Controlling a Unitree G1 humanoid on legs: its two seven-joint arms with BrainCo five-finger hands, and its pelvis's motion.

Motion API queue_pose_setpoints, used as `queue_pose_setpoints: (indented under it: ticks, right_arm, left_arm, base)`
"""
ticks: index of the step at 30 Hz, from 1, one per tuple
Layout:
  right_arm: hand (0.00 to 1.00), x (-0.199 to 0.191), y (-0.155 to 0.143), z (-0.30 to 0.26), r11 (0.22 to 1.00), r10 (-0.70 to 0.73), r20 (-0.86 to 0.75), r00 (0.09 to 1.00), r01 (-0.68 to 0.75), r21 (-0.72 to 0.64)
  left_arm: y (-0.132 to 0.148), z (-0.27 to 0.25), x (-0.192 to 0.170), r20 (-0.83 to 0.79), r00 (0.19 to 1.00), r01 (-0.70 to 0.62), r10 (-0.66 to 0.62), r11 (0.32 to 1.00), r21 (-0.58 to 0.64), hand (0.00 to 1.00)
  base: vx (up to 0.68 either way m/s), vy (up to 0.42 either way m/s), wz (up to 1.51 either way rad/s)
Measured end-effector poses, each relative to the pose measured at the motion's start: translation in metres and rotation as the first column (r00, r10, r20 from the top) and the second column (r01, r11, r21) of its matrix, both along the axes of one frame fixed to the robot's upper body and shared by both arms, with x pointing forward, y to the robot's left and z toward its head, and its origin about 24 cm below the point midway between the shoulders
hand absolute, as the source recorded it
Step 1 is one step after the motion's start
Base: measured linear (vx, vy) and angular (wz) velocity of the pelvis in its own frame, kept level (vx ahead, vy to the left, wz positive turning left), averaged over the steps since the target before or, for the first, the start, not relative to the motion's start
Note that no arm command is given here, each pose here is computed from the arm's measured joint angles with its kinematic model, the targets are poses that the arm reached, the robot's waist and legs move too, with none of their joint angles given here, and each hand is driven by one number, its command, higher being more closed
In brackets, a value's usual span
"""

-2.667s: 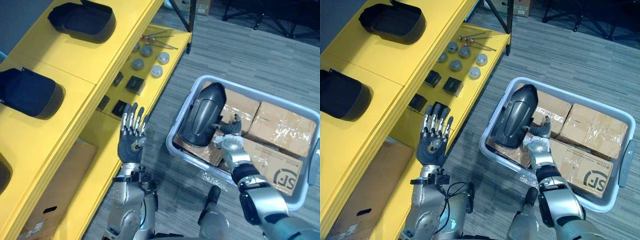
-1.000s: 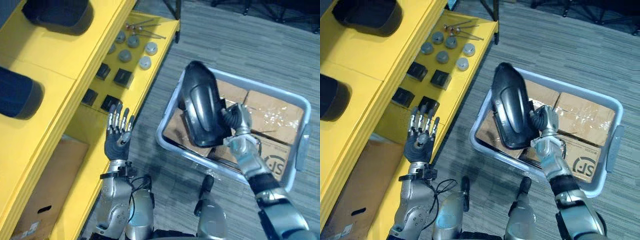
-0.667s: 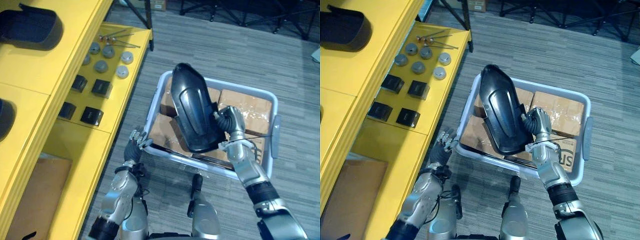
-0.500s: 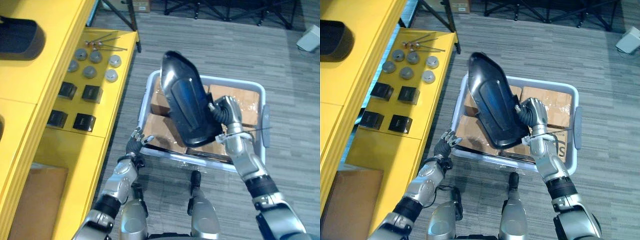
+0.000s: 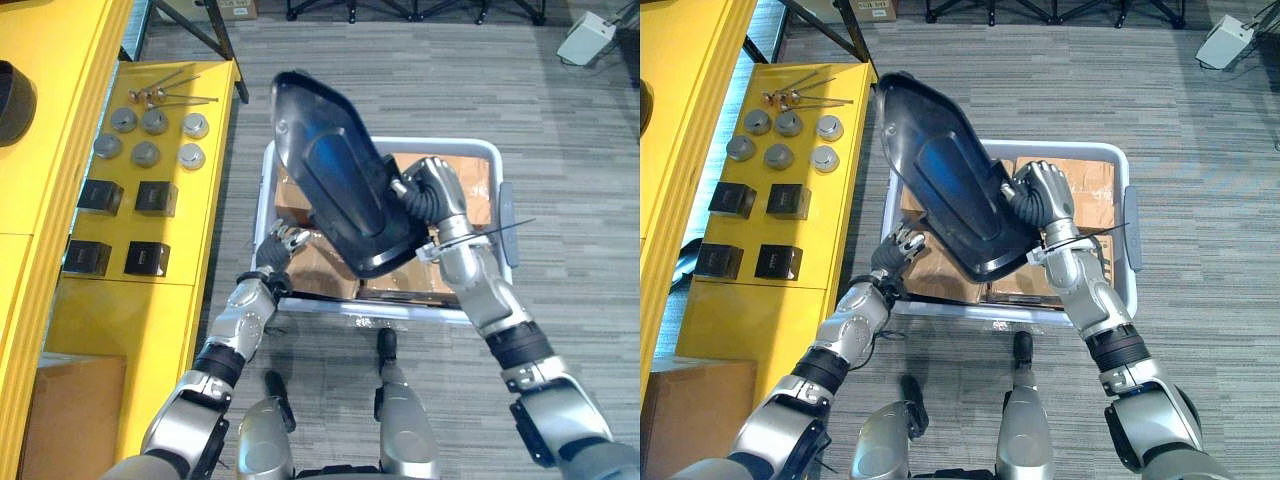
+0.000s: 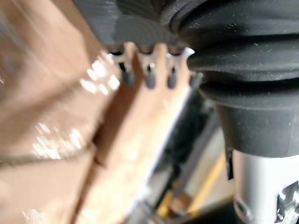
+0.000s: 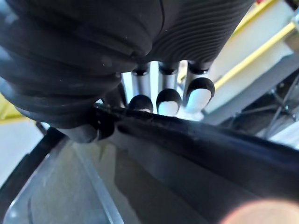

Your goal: Walk over and take plastic housings, then place them on the shelf

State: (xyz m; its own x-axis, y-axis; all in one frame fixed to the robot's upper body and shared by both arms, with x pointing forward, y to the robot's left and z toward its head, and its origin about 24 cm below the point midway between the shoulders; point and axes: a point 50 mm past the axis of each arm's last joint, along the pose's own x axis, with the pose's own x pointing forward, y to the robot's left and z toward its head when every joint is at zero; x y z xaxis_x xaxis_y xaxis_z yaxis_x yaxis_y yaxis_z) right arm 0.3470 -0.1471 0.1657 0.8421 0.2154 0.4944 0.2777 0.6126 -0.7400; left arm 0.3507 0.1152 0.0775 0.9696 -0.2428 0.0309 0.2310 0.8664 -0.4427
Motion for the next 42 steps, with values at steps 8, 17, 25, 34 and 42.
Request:
queue_pose_setpoints:
  ticks: [8,17,25,34,42]
  right_arm:
    - [1.00,0.007,0.008,-0.009,1.000,0.010,-0.048,0.999,-0.010,-0.002]
    - [1.00,0.010,0.021,-0.015,0.999,0.039,-0.080,0.996,-0.040,-0.009]
    - [1.00,0.013,0.035,-0.022,0.998,0.059,-0.125,0.990,-0.057,0.016]
    - [1.00,0.018,0.034,-0.026,1.000,0.019,-0.150,0.989,-0.016,0.016]
    - [1.00,0.023,0.023,-0.027,0.999,-0.044,-0.163,0.986,0.048,0.020]
  left_arm:
    - [-0.003,0.017,-0.001,0.102,0.995,0.027,-0.017,0.995,-0.096,0.00]
    - [-0.008,0.029,-0.003,0.168,0.985,0.059,-0.040,0.992,-0.107,0.00]
    - [-0.019,0.029,-0.005,0.179,0.979,0.117,-0.098,0.988,-0.098,0.00]
    - [-0.030,0.034,-0.004,0.195,0.973,0.154,-0.125,0.978,-0.143,0.00]
    - [-0.037,0.027,-0.005,0.159,0.975,0.181,-0.158,0.973,-0.142,0.00]
  base:
    - [-0.06,0.003,-0.01]
    - [-0.04,-0.006,0.02]
    - [-0.04,-0.006,0.01]
    - [-0.03,-0.004,0.01]
    - [-0.02,-0.002,0.01]
